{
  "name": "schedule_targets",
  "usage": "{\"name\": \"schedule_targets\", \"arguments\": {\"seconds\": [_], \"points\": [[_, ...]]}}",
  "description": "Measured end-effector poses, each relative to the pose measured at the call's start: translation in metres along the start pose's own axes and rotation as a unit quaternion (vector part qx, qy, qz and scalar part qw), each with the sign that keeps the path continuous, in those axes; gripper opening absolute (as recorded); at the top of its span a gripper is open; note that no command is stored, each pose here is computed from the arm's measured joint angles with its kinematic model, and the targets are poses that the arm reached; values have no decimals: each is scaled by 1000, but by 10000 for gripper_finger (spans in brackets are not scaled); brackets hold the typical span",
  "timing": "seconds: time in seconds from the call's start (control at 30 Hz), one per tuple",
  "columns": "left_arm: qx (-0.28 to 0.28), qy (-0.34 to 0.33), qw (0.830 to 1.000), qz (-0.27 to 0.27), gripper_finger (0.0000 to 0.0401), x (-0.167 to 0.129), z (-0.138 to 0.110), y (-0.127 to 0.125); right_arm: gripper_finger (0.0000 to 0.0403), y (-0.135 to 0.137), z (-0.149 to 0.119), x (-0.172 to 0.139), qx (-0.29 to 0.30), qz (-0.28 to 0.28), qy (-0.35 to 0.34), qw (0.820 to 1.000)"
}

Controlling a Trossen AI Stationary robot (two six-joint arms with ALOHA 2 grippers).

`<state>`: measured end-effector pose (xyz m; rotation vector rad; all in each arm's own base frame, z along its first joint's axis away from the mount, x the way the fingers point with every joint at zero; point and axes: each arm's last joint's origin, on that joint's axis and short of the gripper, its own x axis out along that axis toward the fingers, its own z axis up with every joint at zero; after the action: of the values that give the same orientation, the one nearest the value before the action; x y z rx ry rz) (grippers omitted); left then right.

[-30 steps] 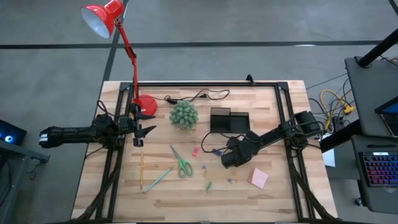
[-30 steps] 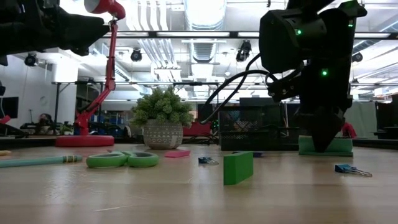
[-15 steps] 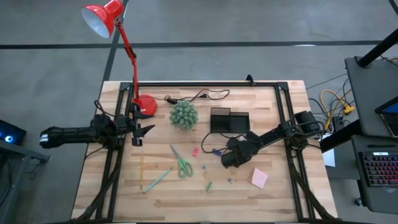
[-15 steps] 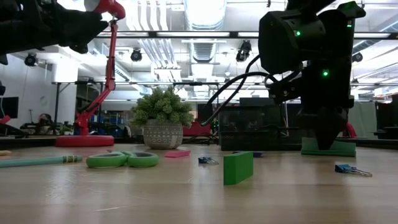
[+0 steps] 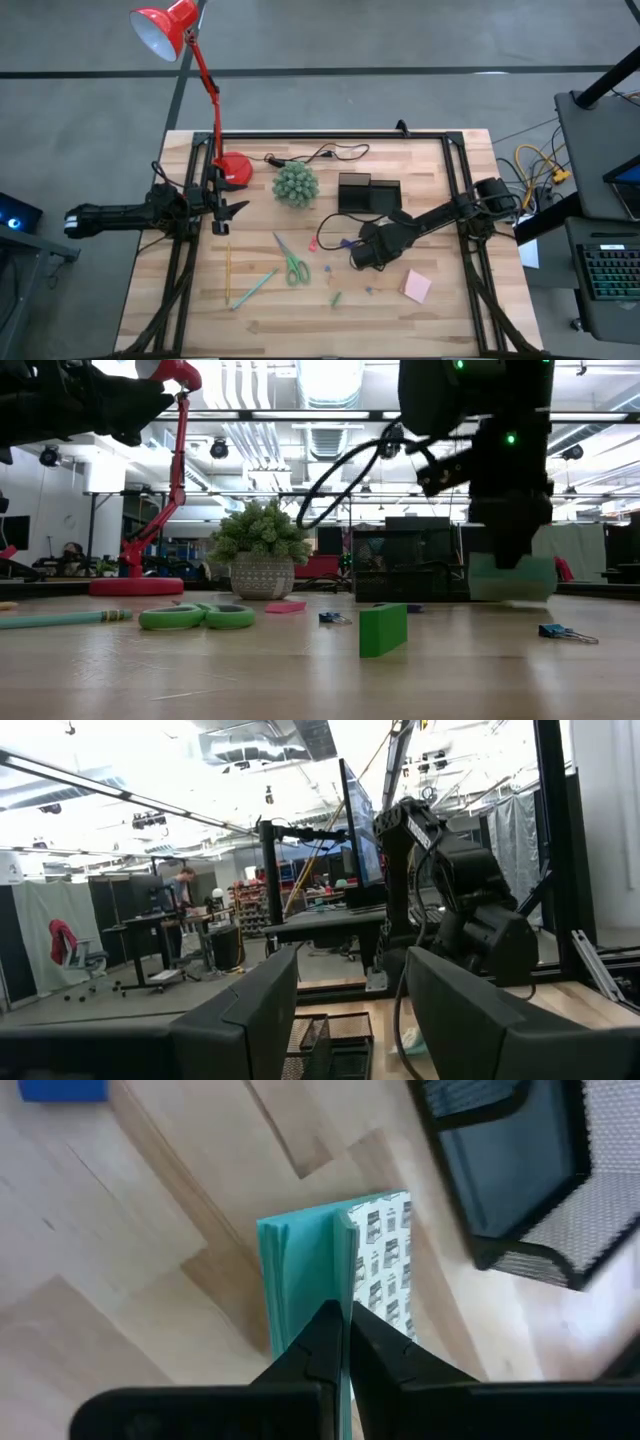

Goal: Pick and place office supplies into organizer
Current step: Put the green sticky notes into the black desk organizer

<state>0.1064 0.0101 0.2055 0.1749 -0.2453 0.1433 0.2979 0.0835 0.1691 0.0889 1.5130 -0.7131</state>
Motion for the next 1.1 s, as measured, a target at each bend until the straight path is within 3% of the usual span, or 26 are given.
{"name": "schedule_targets", "arguments": {"seconds": [0.27,0.63,1.1], "points": [[0,-1,1000,0,176,0,0,0,8,-3,10,-26,-59,5,-21,998],[0,-3,1000,0,176,0,1,0,8,-15,20,-32,-207,-94,-76,971],[0,-7,1000,1,176,-1,1,0,8,-50,37,-3,-224,-150,-16,963]]}}
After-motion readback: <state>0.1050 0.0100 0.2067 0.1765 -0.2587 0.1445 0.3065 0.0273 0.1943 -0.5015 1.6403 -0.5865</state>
